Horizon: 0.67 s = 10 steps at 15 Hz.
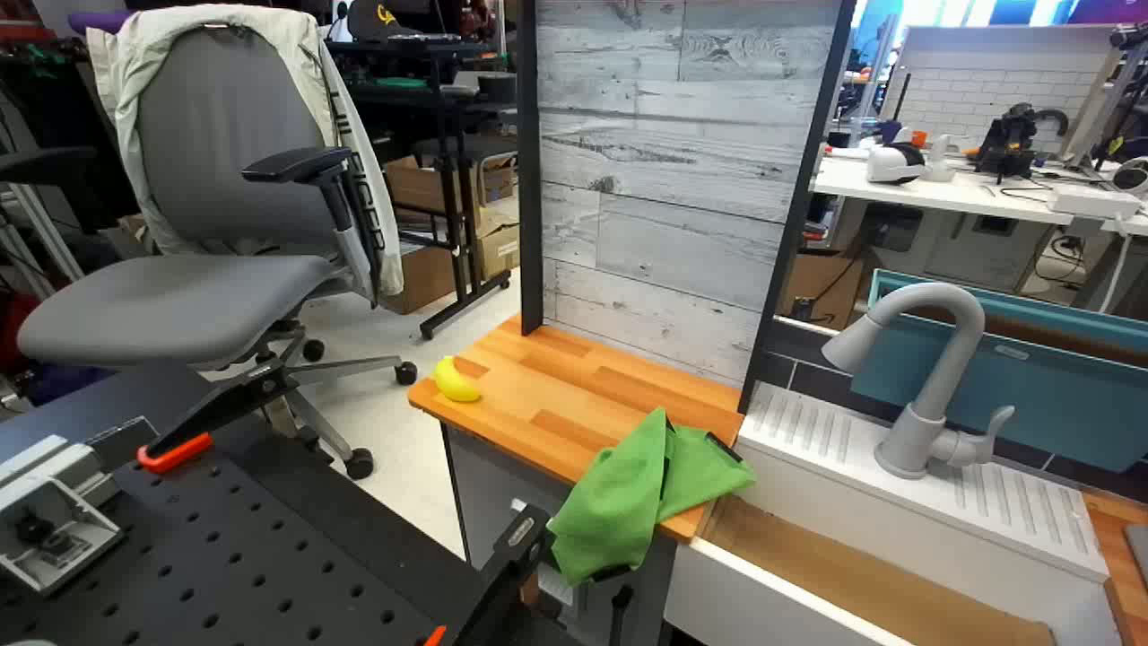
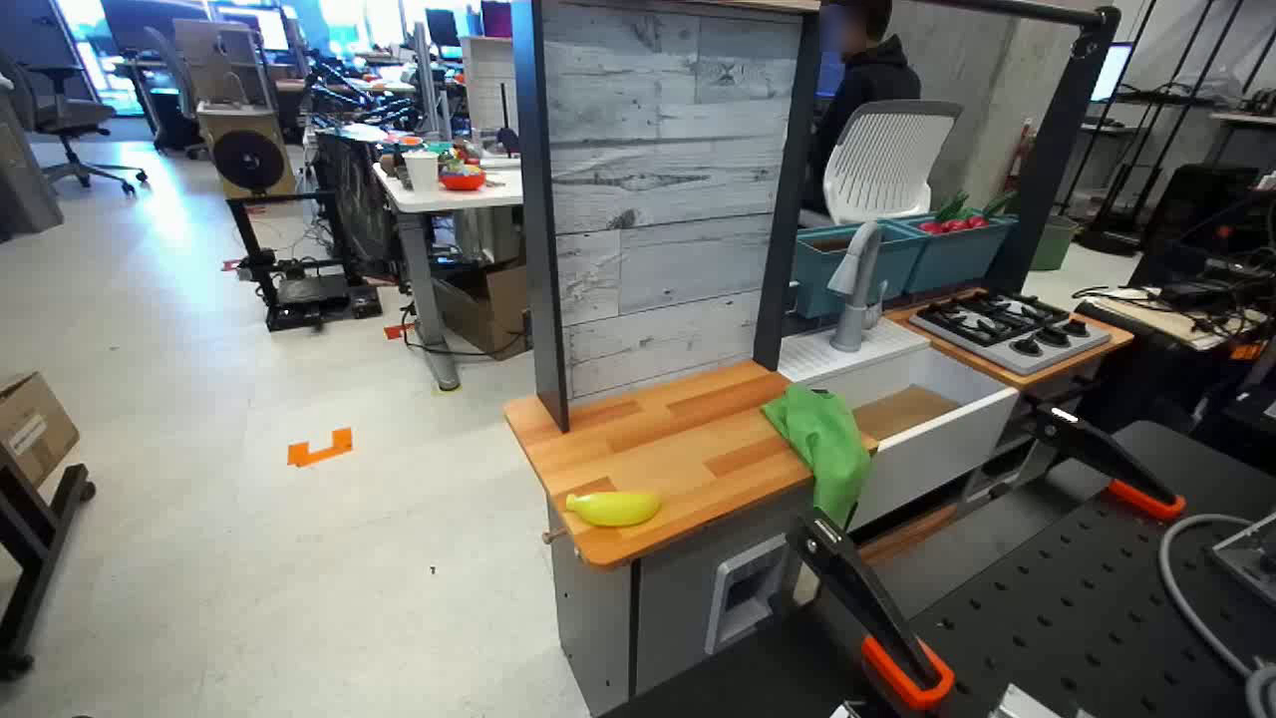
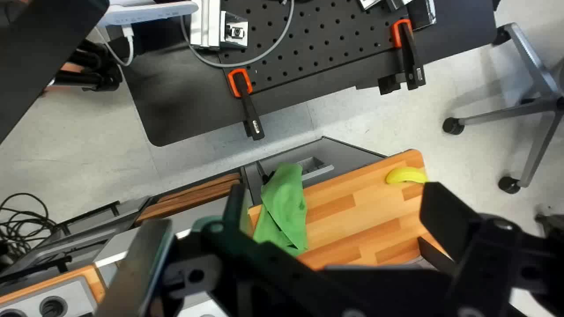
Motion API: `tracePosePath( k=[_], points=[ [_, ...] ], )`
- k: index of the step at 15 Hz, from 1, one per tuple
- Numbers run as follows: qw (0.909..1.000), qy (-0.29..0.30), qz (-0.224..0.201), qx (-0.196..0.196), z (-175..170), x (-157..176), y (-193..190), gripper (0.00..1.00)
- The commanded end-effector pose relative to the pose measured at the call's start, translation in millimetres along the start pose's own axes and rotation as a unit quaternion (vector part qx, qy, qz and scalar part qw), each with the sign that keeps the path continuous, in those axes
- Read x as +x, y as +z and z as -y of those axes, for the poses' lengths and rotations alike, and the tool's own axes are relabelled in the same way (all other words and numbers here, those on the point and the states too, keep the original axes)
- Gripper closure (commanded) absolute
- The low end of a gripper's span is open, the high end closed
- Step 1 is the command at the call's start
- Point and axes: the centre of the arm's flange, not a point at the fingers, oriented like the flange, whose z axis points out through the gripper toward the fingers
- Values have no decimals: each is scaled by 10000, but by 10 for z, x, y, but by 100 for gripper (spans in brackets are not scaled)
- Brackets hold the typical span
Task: Pick up the banana and put it on the right side of the counter
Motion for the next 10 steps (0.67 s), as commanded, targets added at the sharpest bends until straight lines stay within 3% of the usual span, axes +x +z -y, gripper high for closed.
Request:
tracePosePath(
  k=[1, 7, 10],
  points=[
    [10000, 0, -5, 0, 0, 1, -3, 0],
    [10000, 0, -8, -1, 0, 2, -5, 0],
    [9997, -193, -128, -60, 163, 62, 143, 0]
  ],
)
